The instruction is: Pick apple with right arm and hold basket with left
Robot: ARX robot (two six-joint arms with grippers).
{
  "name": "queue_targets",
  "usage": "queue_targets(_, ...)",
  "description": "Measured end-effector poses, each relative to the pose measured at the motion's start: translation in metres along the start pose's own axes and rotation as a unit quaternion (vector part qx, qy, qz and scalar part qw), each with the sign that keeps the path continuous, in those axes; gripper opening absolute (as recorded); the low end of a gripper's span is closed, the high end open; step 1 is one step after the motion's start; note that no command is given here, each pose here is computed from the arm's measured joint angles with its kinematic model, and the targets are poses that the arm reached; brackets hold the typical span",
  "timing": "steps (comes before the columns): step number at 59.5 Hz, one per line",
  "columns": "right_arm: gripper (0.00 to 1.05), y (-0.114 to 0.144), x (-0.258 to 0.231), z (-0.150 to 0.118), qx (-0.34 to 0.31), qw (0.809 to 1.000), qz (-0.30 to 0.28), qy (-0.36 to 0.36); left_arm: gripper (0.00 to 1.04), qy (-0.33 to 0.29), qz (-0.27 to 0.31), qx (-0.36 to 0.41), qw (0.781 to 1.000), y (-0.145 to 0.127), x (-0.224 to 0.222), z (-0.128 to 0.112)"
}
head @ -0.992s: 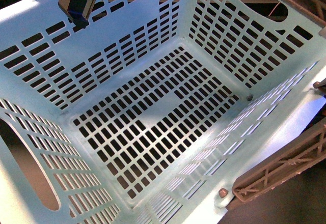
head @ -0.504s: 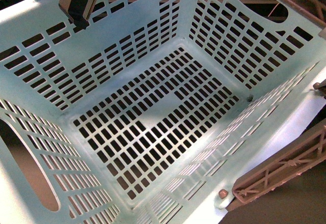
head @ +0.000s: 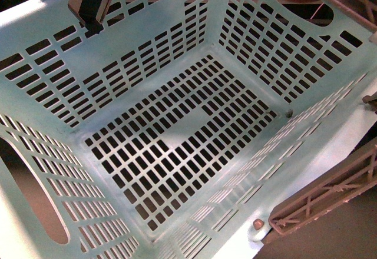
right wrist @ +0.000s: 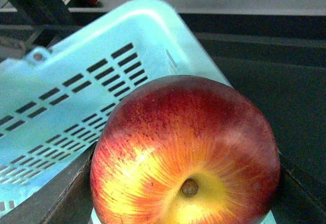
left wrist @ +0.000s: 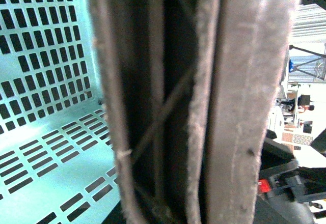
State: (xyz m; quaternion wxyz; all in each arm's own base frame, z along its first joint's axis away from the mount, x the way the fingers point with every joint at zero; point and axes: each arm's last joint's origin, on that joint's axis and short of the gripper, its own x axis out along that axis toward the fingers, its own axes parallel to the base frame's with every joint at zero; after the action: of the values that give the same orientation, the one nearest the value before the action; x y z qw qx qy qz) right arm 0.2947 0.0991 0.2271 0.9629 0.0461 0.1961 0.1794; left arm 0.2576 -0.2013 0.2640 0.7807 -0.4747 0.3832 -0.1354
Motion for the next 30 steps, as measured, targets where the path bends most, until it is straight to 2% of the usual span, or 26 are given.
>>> queue_targets(6,0.81,0.006,0.001,-0.011,-0.001,1.000,0.007,0.016,0.17,-0.001,0.000,0.000,1.000,0.000,0.000,0.000)
queue_targets(9,0.92,0.007,0.001,-0.013,-0.001,1.000,0.006,0.019,0.17,-0.001,0.000,0.000,1.000,0.000,0.000,0.000)
queue_targets(12,0.97,0.006,0.000,-0.013,0.002,1.000,0.002,0.017,0.17,-0.001,0.000,0.000,1.000,0.000,0.000,0.000)
queue_targets(23,0.96,0.000,-0.010,-0.005,0.018,0.999,-0.027,-0.009,0.17,-0.001,0.000,0.000,1.000,0.000,0.000,0.000)
queue_targets(30,0.96,-0.016,-0.034,0.009,0.033,0.994,-0.085,-0.062,0.17,0.000,0.003,0.001,1.000,0.001,0.000,0.000)
